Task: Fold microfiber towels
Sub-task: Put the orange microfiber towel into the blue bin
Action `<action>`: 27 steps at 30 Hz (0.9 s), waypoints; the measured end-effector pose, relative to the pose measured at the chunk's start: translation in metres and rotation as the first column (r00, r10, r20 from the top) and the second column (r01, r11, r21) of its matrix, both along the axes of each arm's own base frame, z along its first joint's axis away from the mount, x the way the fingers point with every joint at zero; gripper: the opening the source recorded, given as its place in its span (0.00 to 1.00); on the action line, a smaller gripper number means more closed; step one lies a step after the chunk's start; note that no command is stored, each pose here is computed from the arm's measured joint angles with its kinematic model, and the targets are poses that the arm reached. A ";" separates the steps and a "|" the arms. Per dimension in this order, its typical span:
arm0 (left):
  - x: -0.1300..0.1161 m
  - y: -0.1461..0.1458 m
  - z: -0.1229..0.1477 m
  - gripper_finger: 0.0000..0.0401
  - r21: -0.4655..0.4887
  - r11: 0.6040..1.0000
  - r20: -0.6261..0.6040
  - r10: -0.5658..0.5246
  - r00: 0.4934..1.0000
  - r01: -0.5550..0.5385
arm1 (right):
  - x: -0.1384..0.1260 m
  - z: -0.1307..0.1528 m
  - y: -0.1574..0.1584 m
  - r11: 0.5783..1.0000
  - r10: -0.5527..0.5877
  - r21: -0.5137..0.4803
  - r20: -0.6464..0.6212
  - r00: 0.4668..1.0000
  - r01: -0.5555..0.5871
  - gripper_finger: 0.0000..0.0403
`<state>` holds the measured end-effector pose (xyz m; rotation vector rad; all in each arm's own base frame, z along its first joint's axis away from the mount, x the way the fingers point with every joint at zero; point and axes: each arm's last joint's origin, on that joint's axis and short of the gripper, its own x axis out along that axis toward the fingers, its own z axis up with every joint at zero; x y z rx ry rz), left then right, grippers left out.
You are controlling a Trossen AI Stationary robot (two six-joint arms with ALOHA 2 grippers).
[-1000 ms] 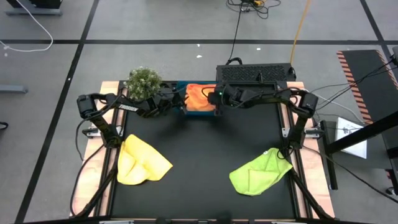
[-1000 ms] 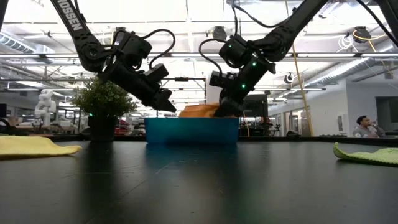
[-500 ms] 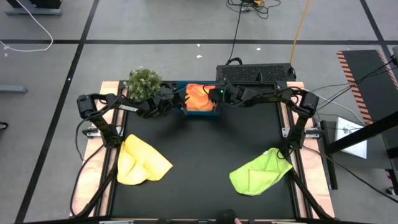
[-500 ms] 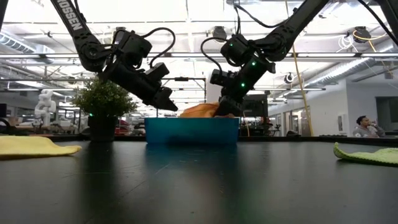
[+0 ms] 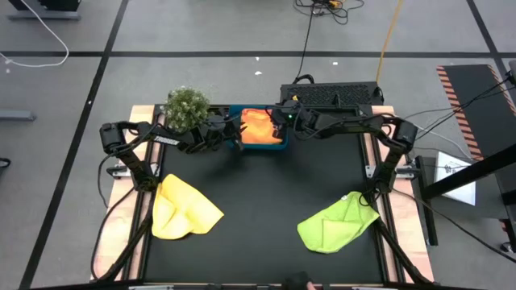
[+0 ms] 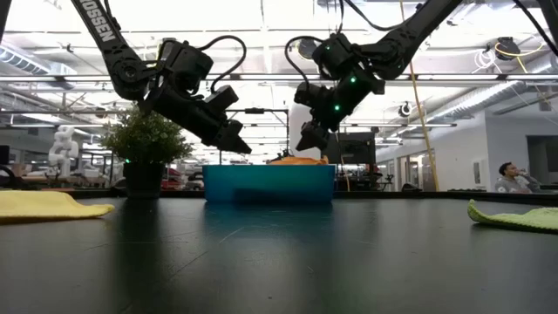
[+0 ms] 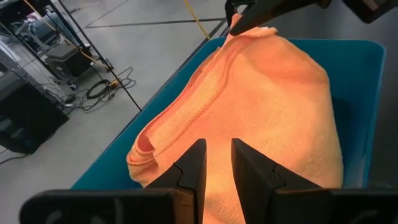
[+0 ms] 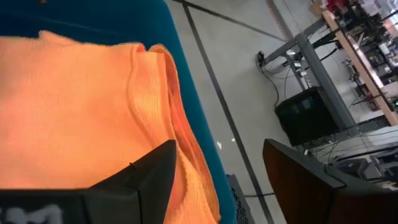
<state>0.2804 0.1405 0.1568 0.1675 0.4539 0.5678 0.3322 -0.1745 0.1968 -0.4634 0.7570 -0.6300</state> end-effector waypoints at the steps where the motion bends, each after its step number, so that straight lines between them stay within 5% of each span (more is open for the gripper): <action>1: 0.000 0.000 0.001 0.19 0.002 1.000 0.003 -0.001 1.000 0.001 | -0.001 0.001 0.001 1.000 0.001 0.005 -0.002 1.000 -0.001 0.58; 6: -0.007 -0.006 0.029 0.19 0.009 0.997 0.070 -0.077 0.995 0.077 | -0.003 0.015 0.011 0.986 0.120 0.107 0.071 0.990 -0.127 0.52; 13: -0.038 -0.023 0.086 0.19 0.087 0.979 0.181 -0.198 0.963 0.185 | -0.022 0.019 0.006 0.879 0.332 0.245 0.298 0.895 -0.408 0.25; 18: -0.064 -0.036 0.091 0.19 0.138 0.973 0.261 -0.216 0.941 0.185 | -0.042 -0.004 -0.008 0.900 0.282 0.236 0.326 0.902 -0.367 0.02; 27: -0.087 -0.048 0.068 0.19 0.140 0.975 0.352 -0.211 0.912 0.172 | -0.046 -0.031 -0.020 0.904 0.226 0.283 0.317 0.921 -0.320 0.00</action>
